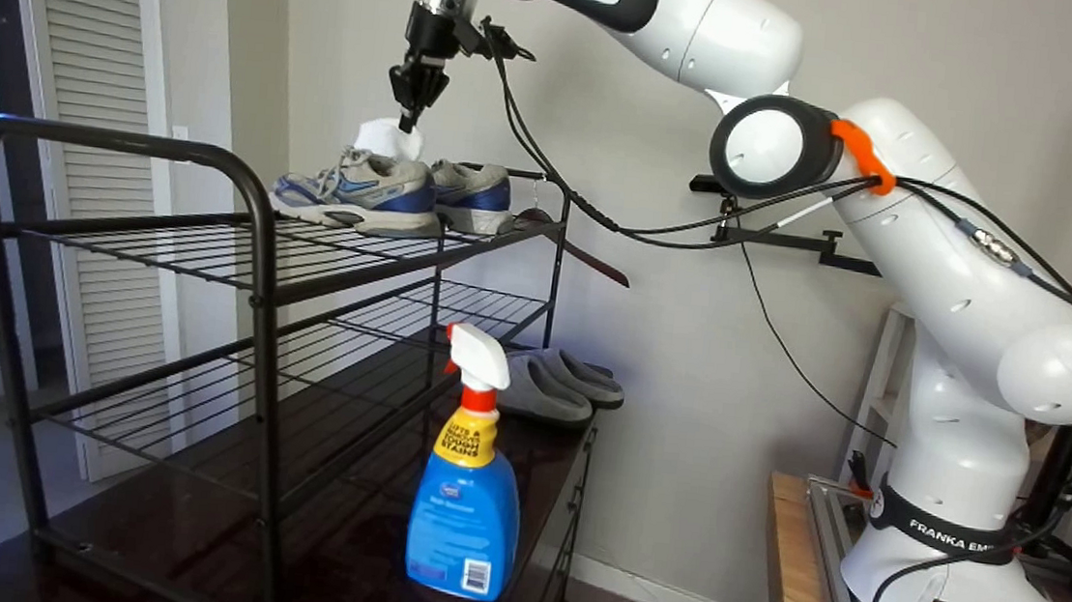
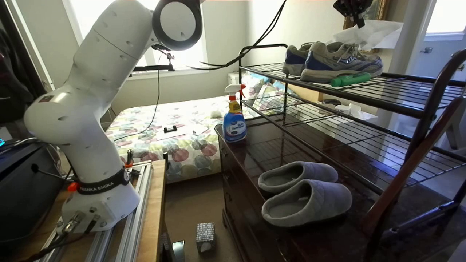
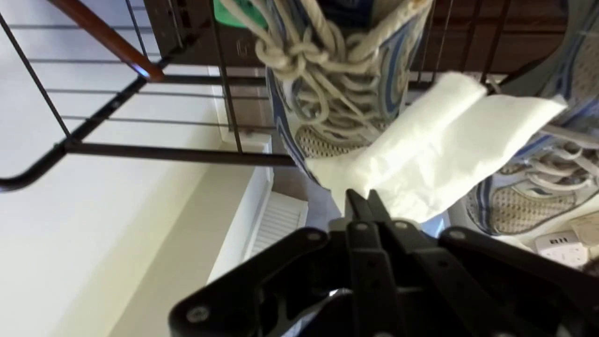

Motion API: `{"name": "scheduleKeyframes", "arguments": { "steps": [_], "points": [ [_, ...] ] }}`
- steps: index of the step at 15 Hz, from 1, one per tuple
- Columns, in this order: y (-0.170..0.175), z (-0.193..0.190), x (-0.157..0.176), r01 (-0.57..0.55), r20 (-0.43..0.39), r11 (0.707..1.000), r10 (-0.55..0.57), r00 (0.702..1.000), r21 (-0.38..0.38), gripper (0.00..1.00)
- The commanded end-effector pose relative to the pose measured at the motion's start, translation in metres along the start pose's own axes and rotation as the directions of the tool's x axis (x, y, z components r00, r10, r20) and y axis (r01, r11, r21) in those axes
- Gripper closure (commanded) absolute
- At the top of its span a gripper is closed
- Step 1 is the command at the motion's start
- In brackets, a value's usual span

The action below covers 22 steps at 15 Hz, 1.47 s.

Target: Pick up the napkin and put it in the shoe

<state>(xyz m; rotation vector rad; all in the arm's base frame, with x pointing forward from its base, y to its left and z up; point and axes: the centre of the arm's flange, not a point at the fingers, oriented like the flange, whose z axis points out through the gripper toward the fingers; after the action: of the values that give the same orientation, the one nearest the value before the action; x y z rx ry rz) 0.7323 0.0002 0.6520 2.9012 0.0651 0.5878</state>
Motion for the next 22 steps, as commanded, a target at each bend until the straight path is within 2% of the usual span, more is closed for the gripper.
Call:
{"name": "scheduleKeyframes", "arguments": {
  "steps": [1,4,8,13,17,18,19,22],
  "points": [
    [-0.01,-0.017,-0.01,0.147,-0.122,0.987,-0.139,0.983,0.062,1.0],
    [-0.029,-0.03,-0.004,0.289,-0.18,0.954,-0.271,0.946,0.084,1.0],
    [-0.06,-0.037,0.005,0.465,-0.253,0.874,-0.422,0.871,0.142,1.0],
    [-0.119,-0.066,0.012,0.663,-0.335,0.718,-0.584,0.739,0.213,1.0],
    [-0.158,-0.084,0.005,0.785,-0.406,0.559,-0.673,0.618,0.269,1.0],
    [-0.152,-0.072,0.002,0.735,-0.384,0.636,-0.633,0.672,0.236,1.0],
    [-0.157,-0.076,0.0,0.742,-0.387,0.626,-0.64,0.664,0.238,0.99],
    [-0.154,-0.072,0.001,0.738,-0.378,0.633,-0.639,0.669,0.235,1.0]
  ]
}}
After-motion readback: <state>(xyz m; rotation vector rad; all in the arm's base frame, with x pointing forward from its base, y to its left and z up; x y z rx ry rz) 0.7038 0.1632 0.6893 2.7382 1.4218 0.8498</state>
